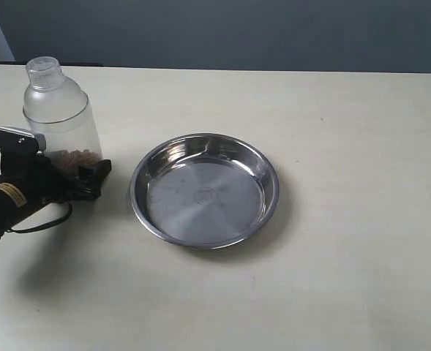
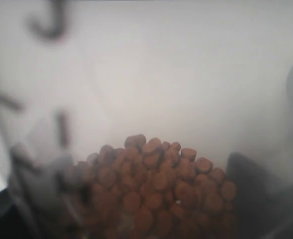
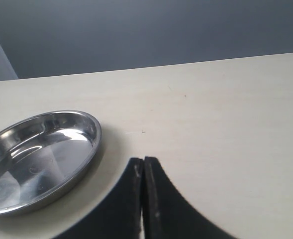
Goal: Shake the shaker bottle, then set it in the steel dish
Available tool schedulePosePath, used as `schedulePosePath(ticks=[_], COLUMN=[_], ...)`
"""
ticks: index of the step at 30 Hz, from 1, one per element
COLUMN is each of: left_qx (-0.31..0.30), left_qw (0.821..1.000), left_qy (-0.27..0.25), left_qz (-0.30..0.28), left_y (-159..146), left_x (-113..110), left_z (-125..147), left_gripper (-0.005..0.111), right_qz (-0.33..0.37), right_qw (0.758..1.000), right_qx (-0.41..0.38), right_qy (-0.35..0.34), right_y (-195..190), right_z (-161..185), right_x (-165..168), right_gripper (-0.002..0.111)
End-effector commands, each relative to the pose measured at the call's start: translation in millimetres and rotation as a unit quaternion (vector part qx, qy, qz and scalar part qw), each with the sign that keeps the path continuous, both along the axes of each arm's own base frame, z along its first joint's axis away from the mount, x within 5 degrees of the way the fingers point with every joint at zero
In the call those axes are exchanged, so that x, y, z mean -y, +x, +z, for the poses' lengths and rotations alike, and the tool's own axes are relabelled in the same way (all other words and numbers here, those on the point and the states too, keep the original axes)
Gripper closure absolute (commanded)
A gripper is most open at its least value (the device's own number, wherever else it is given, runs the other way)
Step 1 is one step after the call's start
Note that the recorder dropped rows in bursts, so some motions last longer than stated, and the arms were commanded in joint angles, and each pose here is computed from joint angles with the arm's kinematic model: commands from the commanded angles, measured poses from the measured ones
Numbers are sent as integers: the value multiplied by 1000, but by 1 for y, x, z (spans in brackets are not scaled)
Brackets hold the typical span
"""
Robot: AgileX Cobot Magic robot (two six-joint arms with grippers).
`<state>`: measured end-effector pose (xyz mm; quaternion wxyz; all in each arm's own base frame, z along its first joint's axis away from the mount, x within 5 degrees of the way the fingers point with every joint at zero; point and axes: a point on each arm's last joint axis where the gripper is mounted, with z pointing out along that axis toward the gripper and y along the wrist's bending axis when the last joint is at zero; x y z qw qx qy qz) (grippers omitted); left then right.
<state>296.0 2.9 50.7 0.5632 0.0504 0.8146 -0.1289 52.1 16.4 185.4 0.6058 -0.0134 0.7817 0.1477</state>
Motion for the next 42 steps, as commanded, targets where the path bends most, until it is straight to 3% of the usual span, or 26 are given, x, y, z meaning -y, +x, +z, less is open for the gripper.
schedulePosePath(ticks=[1,5,12,22,25,30,31,35,42], left_qx=[-9,-12,-12,-13,-11,-10,-10,-11,-3], left_qw=[1000,1000,1000,998,998,999,999,998,998], left_qy=[-12,-19,-19,-20,-15,-16,-16,-19,-24], left_qz=[-2,-19,-12,-65,-62,-43,-43,-52,-61], left_y=[-2,-3,-3,-6,-6,-4,-4,-4,-3], left_x=[1,4,3,11,11,7,7,9,10], left_z=[1,1,1,1,1,1,1,1,7], left_gripper=[38,30,30,26,30,55,54,17,14], right_qz=[0,0,0,0,0,0,0,0,0], right_qw=[1000,1000,1000,1000,1000,1000,1000,1000,1000], right_qx=[6,6,6,6,6,6,6,6,6], right_qy=[1,1,1,1,1,1,1,1,1], right_y=[0,0,0,0,0,0,0,0,0], right_z=[1,1,1,1,1,1,1,1,1], right_x=[0,0,0,0,0,0,0,0,0], right_gripper=[109,109,109,109,109,109,109,109,109])
